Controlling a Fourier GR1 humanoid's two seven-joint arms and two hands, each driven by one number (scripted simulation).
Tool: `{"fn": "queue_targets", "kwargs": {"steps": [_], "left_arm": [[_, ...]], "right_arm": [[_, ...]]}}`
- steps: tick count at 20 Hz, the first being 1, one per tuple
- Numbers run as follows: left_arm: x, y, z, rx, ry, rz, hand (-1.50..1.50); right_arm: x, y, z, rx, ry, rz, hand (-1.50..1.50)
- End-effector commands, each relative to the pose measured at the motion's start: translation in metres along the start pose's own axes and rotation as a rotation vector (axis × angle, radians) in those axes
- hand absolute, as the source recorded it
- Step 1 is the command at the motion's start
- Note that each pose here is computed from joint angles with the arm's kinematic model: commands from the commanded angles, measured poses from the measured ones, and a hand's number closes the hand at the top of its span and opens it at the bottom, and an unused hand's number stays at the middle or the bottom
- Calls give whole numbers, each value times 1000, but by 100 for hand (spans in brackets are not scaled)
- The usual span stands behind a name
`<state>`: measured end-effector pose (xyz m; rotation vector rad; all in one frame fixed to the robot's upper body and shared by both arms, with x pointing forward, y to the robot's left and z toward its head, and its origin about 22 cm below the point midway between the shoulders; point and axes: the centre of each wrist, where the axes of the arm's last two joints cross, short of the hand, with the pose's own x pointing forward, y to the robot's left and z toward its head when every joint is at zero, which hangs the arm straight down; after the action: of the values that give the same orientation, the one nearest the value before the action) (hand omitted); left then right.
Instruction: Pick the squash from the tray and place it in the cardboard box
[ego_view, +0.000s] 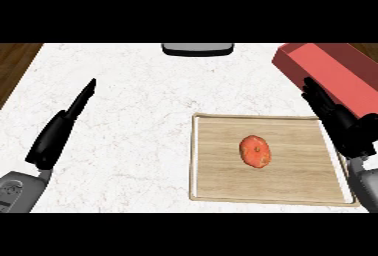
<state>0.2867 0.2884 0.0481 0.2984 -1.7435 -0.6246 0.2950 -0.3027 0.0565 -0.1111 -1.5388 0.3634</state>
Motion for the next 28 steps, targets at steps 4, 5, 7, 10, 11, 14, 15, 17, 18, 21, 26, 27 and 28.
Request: {"fn": "queue_targets", "kwargs": {"steps": [4, 5, 7, 10, 11, 14, 15, 17, 18, 21, 26, 27, 28], "left_arm": [[-8, -2, 10, 121, 167, 300, 0], [-12, -8, 15, 154, 214, 377, 0], [-21, -16, 21, 160, 300, 480, 0], [-16, 6, 25, 183, 339, 549, 0], [-18, -2, 34, 184, 347, 566, 0], [-8, 9, 29, 204, 343, 571, 0], [-11, 12, 48, 201, 352, 565, 0], [-11, 25, 36, 216, 354, 567, 0], [-6, 23, 37, 226, 366, 576, 0], [-13, 10, 42, 212, 364, 569, 0], [-9, 17, 45, 192, 387, 597, 0], [-6, 16, 44, 213, 370, 586, 0], [-5, 30, 42, 234, 377, 565, 0]], "right_arm": [[33, 16, -21, 383, -206, -135, -150], [43, 16, -23, 455, -256, -170, -150], [83, -35, -28, 188, -430, 221, -150], [29, -16, -26, 189, -580, -227, -150], [18, -7, -21, 262, -634, -225, -150], [28, -44, -20, 355, -774, -176, -150], [19, -38, -19, 385, -780, -131, -150], [37, -53, -21, 492, -763, -31, -150], [57, -58, -15, 526, -726, 78, -150], [85, -54, -16, 588, -651, 433, -150], [114, -38, -15, 629, -567, 751, -150], [113, -35, -12, 669, -526, 807, -150], [118, -30, -5, 683, -506, 844, -150]]}}
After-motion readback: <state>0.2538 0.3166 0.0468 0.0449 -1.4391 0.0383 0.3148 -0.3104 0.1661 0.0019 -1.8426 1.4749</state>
